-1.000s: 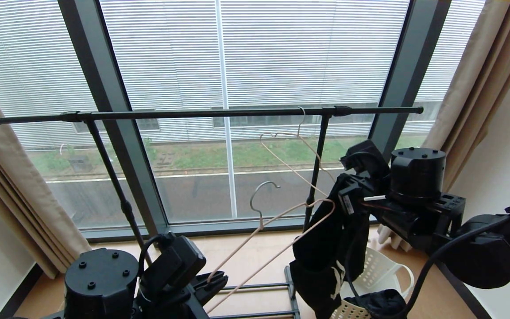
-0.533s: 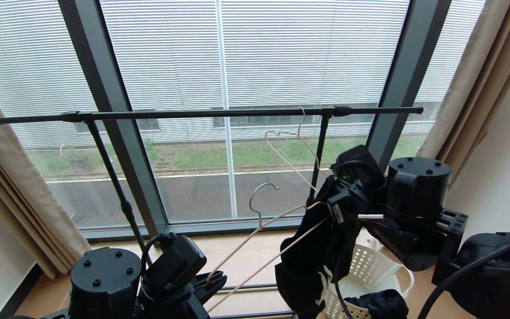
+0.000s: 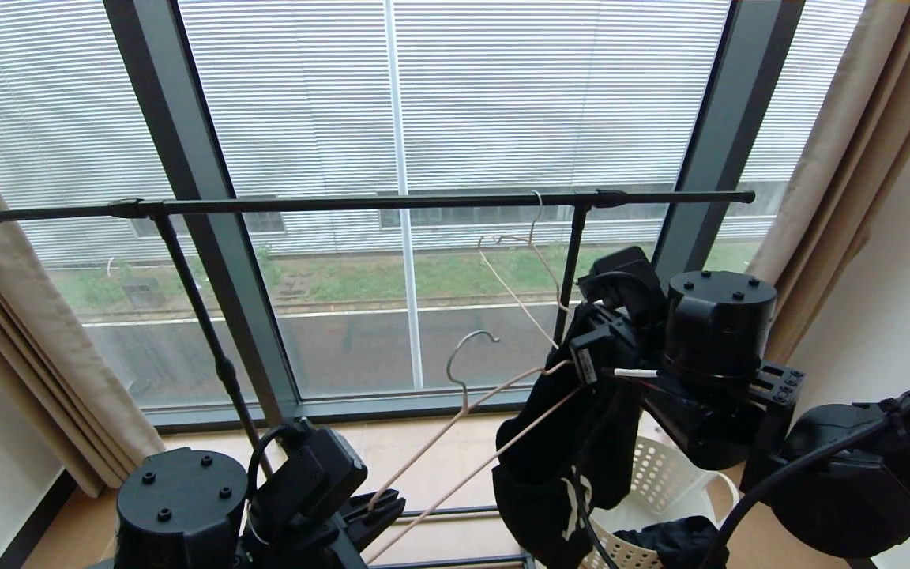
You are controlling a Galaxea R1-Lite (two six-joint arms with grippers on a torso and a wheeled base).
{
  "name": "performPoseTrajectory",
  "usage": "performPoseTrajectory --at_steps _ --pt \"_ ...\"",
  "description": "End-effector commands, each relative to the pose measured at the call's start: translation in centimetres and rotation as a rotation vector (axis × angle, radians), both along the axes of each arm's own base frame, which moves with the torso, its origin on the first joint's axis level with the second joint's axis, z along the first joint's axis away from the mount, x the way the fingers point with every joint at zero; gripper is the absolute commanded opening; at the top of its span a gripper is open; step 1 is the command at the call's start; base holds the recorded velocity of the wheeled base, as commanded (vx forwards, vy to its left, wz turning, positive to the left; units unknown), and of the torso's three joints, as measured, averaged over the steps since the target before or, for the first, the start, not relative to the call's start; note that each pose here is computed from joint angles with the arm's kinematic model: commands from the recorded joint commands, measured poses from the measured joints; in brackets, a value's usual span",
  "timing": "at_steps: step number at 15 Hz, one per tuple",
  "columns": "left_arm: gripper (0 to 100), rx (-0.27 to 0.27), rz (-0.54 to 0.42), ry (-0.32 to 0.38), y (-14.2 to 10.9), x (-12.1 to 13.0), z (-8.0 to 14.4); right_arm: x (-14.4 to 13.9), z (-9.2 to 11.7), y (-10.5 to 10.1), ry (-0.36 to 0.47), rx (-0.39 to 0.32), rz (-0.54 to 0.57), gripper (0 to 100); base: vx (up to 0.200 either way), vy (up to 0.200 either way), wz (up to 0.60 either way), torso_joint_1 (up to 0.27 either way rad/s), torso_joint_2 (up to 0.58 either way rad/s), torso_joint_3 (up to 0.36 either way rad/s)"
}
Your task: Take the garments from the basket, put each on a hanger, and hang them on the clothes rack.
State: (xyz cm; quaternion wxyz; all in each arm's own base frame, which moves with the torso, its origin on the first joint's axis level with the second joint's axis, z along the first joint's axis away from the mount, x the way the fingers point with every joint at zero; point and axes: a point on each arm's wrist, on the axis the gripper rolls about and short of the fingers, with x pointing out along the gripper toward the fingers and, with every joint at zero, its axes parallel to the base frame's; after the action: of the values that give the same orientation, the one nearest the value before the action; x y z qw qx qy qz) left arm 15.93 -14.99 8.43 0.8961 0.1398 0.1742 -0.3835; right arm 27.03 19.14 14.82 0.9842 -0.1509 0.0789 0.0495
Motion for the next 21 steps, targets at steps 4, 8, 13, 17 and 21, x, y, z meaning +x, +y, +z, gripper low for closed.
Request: performPoseTrajectory --at_steps 4,8,13,17,21 --pt "0 -0.004 -0.023 -0.003 -0.1 -0.6 0.1 0.9 -0.6 0.5 0.006 -0.004 -0.023 0 0.0 0.0 0.0 0.0 0.0 0.0" --pt "0 -0.013 -0.029 -0.005 -0.2 -0.4 0.3 -0.2 -0.7 1.4 0.012 0.001 0.01 0 0.0 0.0 0.0 0.0 0.0 0.0" --pt "0 -0.003 0.001 0.002 0.0 0.3 0.0 -1.8 0.4 1.7 -0.01 0.023 0.048 0 0.0 0.0 0.0 0.0 0.0 0.0" --pt "0 -0.012 0.083 -0.023 1.1 1.9 0.3 -2.1 2.5 0.5 -0.058 0.059 0.024 0 0.0 0.0 0.0 0.0 0.0 0.0" --pt "0 -0.009 0.057 -0.022 0.8 1.5 0.2 -2.0 2.4 0.6 -0.058 0.061 0.025 0 0.0 0.0 0.0 0.0 0.0 0.0"
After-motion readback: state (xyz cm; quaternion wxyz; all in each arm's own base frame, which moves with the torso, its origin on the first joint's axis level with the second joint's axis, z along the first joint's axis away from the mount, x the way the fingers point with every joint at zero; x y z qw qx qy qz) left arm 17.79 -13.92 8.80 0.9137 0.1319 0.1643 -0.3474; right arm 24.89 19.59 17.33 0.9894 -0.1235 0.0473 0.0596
